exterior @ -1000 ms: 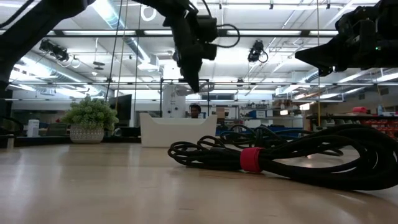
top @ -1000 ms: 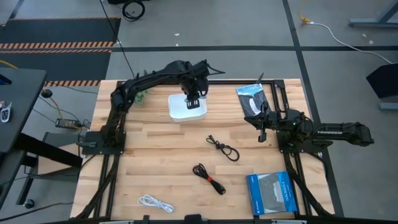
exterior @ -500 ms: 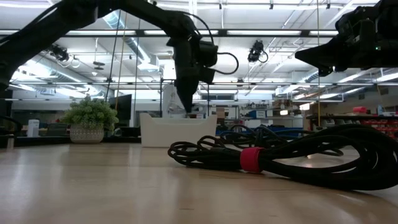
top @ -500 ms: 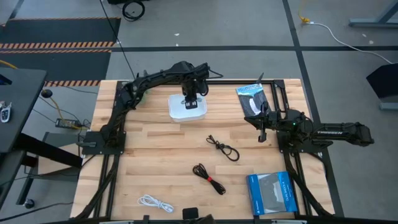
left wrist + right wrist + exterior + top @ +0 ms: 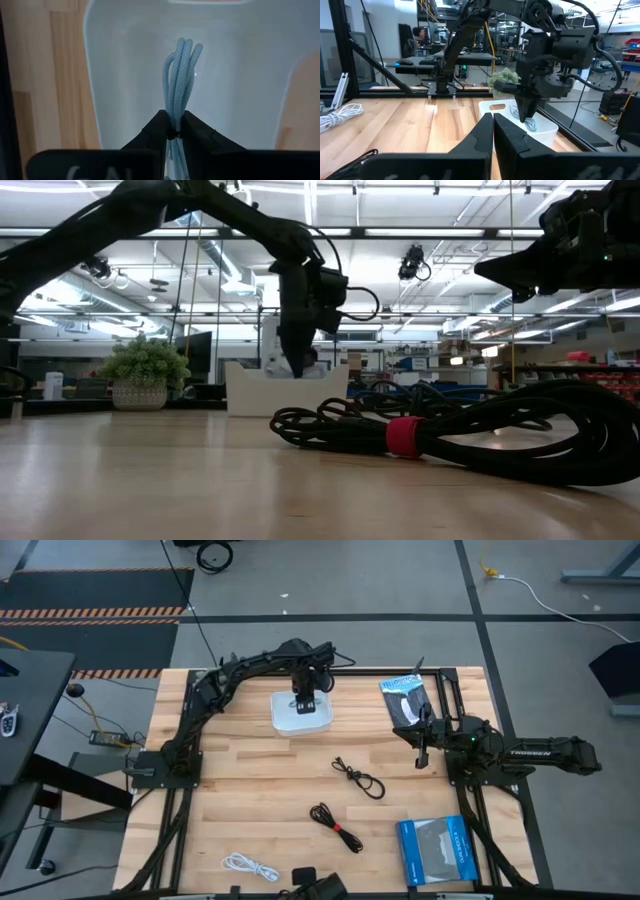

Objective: Pick and place USB-C Cables
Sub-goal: Put the blue charger cable into the white bin

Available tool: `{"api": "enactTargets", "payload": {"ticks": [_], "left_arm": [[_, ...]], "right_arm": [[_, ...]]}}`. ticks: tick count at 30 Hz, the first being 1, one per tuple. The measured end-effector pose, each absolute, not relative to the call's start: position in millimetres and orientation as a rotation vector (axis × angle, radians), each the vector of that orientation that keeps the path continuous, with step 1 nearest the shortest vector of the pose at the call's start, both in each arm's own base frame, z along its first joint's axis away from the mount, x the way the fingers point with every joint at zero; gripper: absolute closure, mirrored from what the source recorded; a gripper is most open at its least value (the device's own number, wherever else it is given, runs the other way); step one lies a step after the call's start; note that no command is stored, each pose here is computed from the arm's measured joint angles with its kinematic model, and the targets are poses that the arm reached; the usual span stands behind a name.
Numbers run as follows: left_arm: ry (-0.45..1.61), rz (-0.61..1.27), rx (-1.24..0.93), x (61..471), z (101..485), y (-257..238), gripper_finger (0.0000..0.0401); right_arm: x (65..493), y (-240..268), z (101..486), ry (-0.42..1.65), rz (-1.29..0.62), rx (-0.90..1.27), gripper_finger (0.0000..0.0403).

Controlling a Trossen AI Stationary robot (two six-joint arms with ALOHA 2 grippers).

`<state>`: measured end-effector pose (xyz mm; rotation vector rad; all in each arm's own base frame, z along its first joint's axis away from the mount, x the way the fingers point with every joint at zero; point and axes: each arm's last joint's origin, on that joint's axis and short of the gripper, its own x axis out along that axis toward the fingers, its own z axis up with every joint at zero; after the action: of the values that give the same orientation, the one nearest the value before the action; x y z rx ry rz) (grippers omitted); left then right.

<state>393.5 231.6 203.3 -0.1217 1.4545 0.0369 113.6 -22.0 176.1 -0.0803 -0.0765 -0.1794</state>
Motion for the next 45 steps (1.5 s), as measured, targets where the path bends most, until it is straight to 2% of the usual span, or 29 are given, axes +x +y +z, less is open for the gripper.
{"api": "enactTargets", "payload": {"ticks": [22,34,38,45], "left_arm": [[1.481,0.024,-0.13,403,166,240,0.0355],[1.443,0.043,-0.11,404,166,246,0.0355],[1.444,0.039,-0.105,404,166,246,0.0339],[1.444,0.031,-0.098,406,166,243,0.0278]], "right_arm": [[114,-22,176,-0.077,-0.179,-0.08,0.0383],[114,-22,176,-0.077,-0.18,-0.08,0.0383],[114,-22,176,-0.077,-0.18,-0.08,0.0383],[114,-22,176,-0.077,-0.179,-0.08,0.0383]]}}
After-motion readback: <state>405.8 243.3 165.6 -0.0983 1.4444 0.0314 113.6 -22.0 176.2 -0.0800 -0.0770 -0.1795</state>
